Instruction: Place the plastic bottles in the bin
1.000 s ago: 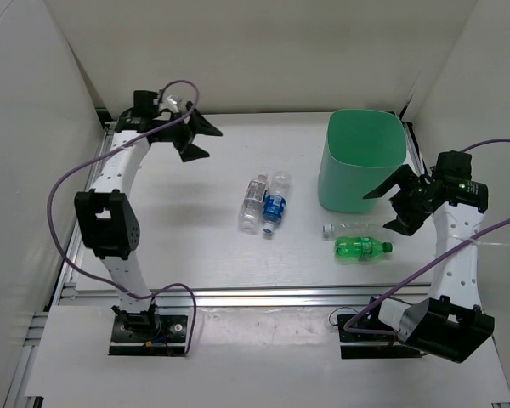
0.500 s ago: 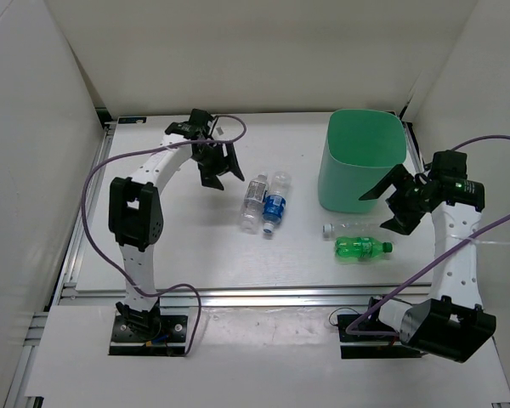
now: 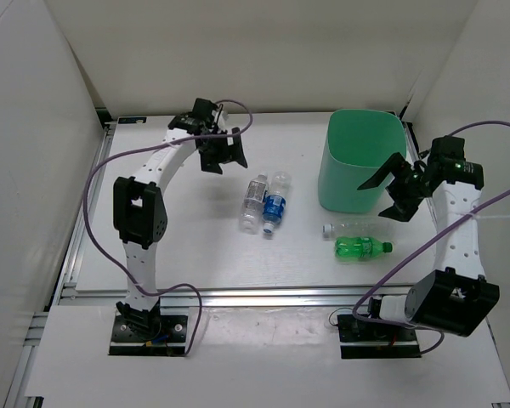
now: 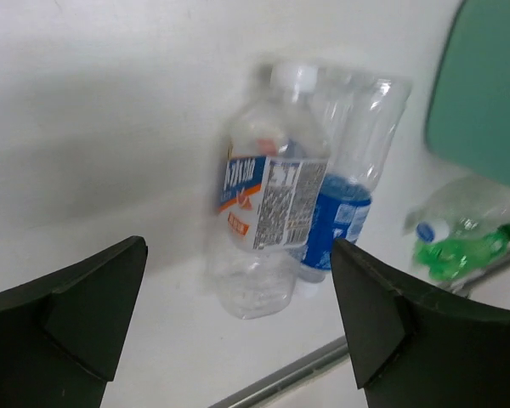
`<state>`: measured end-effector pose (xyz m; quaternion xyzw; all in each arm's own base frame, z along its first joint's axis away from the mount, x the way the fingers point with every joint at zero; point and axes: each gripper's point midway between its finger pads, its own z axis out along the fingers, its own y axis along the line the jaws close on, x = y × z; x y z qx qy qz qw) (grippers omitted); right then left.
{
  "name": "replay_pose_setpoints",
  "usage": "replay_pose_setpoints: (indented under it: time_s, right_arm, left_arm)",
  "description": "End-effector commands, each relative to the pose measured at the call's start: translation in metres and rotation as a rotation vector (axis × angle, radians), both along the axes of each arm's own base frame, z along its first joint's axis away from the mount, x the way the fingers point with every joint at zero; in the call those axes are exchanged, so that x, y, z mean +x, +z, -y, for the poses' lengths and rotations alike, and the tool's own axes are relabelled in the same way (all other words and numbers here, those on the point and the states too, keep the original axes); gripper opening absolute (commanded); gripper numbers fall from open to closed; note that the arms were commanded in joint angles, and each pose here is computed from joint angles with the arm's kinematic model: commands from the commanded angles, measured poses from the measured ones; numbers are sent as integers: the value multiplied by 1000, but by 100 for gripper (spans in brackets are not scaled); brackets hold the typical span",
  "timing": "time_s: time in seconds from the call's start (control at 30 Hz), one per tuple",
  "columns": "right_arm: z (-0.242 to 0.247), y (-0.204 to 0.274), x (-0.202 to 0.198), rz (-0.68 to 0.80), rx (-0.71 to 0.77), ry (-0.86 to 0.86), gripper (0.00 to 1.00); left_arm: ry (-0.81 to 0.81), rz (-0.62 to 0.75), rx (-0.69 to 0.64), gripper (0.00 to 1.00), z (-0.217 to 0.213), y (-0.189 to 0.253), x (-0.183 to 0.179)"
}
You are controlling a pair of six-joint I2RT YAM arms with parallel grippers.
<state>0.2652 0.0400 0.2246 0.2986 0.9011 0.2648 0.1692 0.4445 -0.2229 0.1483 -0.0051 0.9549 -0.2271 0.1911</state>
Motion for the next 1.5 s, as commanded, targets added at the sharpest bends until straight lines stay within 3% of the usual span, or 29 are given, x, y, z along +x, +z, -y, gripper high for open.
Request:
replay_pose_setpoints:
  time_s: [0.0,0.17,0.5,1.17,1.37,1.47]
  right_arm:
    - [-4,15,11,57,17,48,100]
    - [-4,18,16,59,22,59,100]
    - [0,24,6,65,-26,77,100]
    - [10,22,-4,46,-104,79,100]
    - [10,20,-9,35,-109,76,100]
    - [11,22,-10,32,-117,72,100]
  left_arm:
    - [-157,-37,-48,100,22,-26,-31]
    - [-254,-46,47,100,28,-66,-61]
    - [-248,-15,50,100,34,-68,-42]
    - [-386,-53,-216,100,89,-58,-50]
    - [-421,-117,-219,100,106,-80,-67]
    - [-423,-134,-204,91,108,-90,-69]
